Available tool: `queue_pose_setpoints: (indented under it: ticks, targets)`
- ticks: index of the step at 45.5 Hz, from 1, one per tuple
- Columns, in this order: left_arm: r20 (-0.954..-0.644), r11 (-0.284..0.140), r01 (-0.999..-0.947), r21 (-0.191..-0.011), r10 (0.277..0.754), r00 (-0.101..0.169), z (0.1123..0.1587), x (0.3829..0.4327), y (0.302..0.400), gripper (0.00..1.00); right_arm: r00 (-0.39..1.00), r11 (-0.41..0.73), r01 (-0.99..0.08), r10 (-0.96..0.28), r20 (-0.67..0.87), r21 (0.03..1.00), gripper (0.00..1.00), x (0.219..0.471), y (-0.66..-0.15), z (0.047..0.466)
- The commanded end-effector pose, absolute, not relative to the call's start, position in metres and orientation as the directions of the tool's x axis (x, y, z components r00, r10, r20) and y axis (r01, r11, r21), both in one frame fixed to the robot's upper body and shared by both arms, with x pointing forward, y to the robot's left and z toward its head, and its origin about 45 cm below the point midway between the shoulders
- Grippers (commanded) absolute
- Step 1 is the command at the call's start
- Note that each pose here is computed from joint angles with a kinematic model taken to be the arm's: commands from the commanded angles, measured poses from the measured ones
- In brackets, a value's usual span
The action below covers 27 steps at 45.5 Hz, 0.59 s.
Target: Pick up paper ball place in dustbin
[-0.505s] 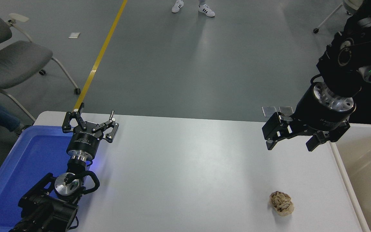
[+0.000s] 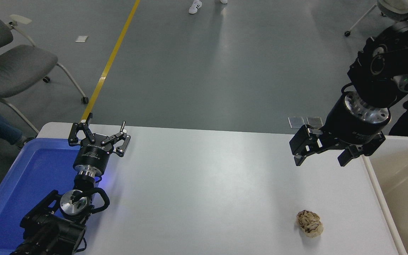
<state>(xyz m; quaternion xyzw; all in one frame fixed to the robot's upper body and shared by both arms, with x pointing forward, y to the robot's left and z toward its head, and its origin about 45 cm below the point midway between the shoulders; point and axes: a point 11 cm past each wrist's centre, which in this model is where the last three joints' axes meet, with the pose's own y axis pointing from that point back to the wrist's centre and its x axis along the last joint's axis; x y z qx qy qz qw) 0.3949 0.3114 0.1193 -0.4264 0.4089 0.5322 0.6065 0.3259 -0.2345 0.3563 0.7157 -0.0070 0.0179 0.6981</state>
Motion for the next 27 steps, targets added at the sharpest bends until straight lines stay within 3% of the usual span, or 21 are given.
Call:
queue_pose_setpoints:
  ticks: [1,16,27]
  targets:
    - [-0.95,0.071,-0.9942,-0.081,0.298,0.099,0.1193,0.3948,0.3113,0.99,0.999,-0.026,-0.035,0.016,0.036,0.999,1.0,0.327,-0.235,0.355]
    - [-0.95,0.071,-0.9942,-0.081,0.298,0.099,0.1193,0.3948,0.3113,0.99,0.998,0.015,-0.055,0.033,0.055,0.998,1.0,0.329,-0.252,0.344]
    - [-0.95,0.071,-0.9942,-0.081,0.298,0.099,0.1193,0.3948,0.3113,0.99,0.997,0.026,-0.073,0.021,0.073,0.997,1.0,0.333,-0.271,0.312]
